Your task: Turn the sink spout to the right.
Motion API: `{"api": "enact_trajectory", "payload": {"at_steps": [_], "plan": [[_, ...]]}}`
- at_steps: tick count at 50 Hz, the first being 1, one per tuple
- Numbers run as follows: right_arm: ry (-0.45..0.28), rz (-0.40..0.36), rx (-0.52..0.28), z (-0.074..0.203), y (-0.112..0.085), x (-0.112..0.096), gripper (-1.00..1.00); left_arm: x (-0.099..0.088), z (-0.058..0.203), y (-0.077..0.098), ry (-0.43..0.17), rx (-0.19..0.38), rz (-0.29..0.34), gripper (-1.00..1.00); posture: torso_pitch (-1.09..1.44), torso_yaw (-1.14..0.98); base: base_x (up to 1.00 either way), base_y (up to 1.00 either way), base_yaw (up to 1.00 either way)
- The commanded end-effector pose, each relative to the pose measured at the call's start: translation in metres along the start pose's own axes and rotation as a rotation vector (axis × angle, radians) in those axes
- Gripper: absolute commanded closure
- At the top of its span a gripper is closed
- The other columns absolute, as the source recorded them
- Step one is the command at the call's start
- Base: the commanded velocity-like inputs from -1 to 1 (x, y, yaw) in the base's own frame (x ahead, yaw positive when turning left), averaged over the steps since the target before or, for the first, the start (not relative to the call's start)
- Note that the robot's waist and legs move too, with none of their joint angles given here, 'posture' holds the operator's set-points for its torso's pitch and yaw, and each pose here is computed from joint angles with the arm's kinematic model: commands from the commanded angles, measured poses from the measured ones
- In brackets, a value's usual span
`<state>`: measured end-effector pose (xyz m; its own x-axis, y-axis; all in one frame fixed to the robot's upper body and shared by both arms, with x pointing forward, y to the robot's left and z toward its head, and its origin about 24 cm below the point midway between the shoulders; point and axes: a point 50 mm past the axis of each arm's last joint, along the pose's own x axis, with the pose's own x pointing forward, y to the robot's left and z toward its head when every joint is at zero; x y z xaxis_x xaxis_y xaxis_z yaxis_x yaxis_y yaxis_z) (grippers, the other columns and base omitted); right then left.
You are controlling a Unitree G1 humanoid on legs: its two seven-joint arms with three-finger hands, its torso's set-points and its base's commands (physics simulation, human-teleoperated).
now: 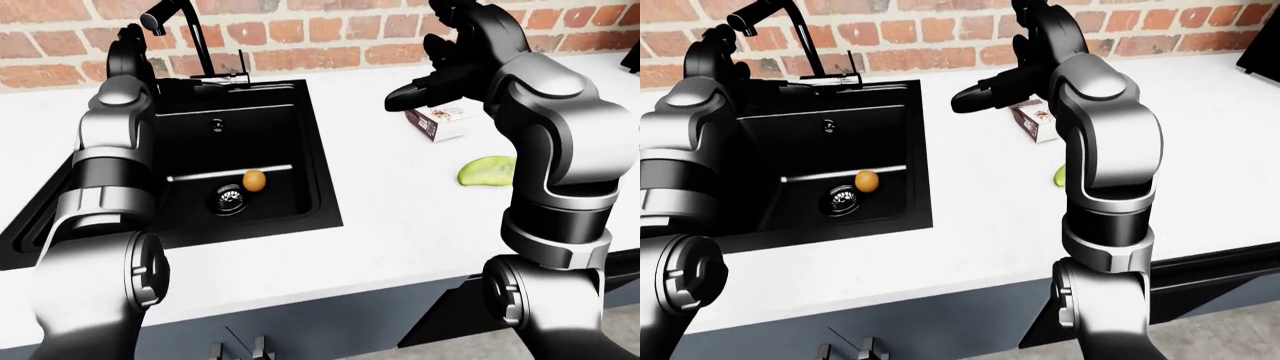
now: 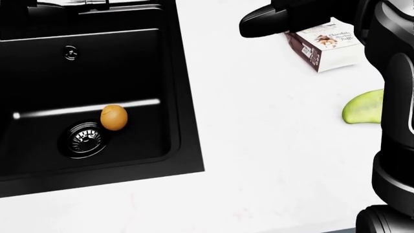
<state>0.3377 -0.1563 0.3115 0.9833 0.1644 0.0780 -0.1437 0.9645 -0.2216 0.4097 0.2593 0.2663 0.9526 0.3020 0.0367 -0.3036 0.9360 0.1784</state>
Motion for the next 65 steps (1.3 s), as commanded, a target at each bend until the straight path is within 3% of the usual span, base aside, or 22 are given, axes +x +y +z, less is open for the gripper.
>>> {"api": "enact_trajectory", "payload": {"at_steps": [1,26,46,47,48,65], "plan": [[-0.088,-0.016,-0.018,0.019,-0.003,-0.005,-1.00,-0.003,0.030,0.004,-0.108,-0.011,0.013,-1.00,-0.01,0.00,0.00,0.00,0.00],[-0.093,-0.018,-0.016,0.020,-0.004,-0.007,-1.00,-0.017,0.062,-0.025,-0.170,-0.006,-0.066,-1.00,-0.01,0.00,0.00,0.00,0.00],[-0.093,-0.018,-0.020,0.021,-0.004,-0.007,-1.00,-0.021,0.065,-0.039,-0.174,-0.001,-0.100,-1.00,-0.01,0.00,0.00,0.00,0.00],[-0.093,-0.020,-0.020,0.024,-0.006,-0.008,-1.00,-0.026,0.068,-0.052,-0.182,0.000,-0.128,-1.00,-0.01,0.00,0.00,0.00,0.00],[-0.092,-0.021,-0.019,0.021,-0.006,-0.008,-1.00,-0.027,0.069,-0.054,-0.182,0.000,-0.132,-1.00,-0.01,0.00,0.00,0.00,0.00],[-0.091,-0.025,-0.016,0.018,-0.007,-0.011,-1.00,-0.031,0.069,-0.070,-0.186,0.010,-0.163,-1.00,-0.01,0.00,0.00,0.00,0.00]]}}
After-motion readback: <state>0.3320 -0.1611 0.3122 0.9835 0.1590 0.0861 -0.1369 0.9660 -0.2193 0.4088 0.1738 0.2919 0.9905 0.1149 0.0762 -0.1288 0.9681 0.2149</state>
